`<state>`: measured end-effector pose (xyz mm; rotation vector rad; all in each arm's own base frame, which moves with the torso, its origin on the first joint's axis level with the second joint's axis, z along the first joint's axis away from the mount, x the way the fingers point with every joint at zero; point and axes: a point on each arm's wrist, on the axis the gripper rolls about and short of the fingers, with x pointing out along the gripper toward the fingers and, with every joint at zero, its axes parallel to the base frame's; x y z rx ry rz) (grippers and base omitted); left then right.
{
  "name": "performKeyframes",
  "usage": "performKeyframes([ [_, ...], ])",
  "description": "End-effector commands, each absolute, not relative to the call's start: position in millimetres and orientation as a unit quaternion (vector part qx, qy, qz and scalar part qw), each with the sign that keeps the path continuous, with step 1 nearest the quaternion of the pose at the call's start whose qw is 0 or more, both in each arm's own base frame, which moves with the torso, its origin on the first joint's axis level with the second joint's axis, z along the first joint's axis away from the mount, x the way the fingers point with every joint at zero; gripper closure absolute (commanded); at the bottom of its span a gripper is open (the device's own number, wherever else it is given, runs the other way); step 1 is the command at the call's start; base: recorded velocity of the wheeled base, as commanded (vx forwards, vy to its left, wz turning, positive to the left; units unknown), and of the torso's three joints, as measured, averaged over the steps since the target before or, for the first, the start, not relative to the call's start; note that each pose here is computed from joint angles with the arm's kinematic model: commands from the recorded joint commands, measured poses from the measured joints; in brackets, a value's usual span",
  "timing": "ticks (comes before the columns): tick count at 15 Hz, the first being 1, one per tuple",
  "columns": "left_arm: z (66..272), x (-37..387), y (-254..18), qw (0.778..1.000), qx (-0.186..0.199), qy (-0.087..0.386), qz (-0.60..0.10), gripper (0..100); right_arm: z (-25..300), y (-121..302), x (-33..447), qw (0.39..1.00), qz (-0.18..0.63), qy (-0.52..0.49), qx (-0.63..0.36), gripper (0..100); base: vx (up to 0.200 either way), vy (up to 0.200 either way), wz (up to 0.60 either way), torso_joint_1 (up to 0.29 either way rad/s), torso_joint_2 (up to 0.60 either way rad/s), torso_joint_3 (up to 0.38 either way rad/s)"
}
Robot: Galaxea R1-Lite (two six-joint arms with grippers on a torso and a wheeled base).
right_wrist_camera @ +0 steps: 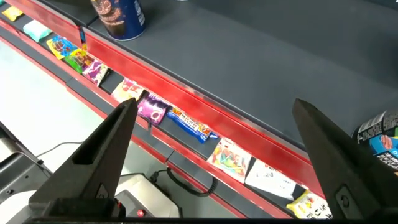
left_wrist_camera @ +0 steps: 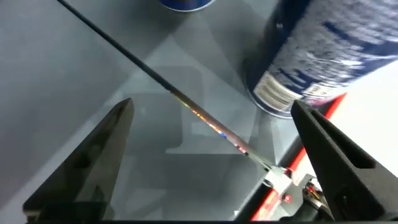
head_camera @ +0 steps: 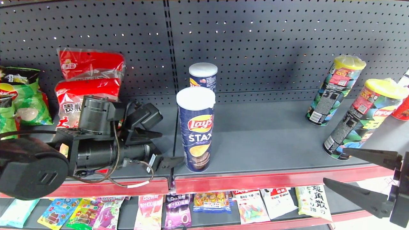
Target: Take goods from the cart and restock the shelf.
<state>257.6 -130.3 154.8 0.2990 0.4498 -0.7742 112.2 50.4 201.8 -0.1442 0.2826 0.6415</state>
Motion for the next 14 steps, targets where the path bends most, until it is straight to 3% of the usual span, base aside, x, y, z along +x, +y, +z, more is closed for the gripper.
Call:
performKeyframes([
  [1,155.9,260.4,-130.9,0.892,0.144,0.214,-0.371,0,201.7,50.5,112.2,0.936,0.314,0.138,-0.071,0,0.0,0.0,0.0,0.0,0.0,0.0],
  [14,157.2,276.4,-137.9,0.894,0.144,0.208,-0.369,0,201.2,50.4,112.1,0.936,0.314,0.14,-0.07,0,0.0,0.0,0.0,0.0,0.0,0.0],
])
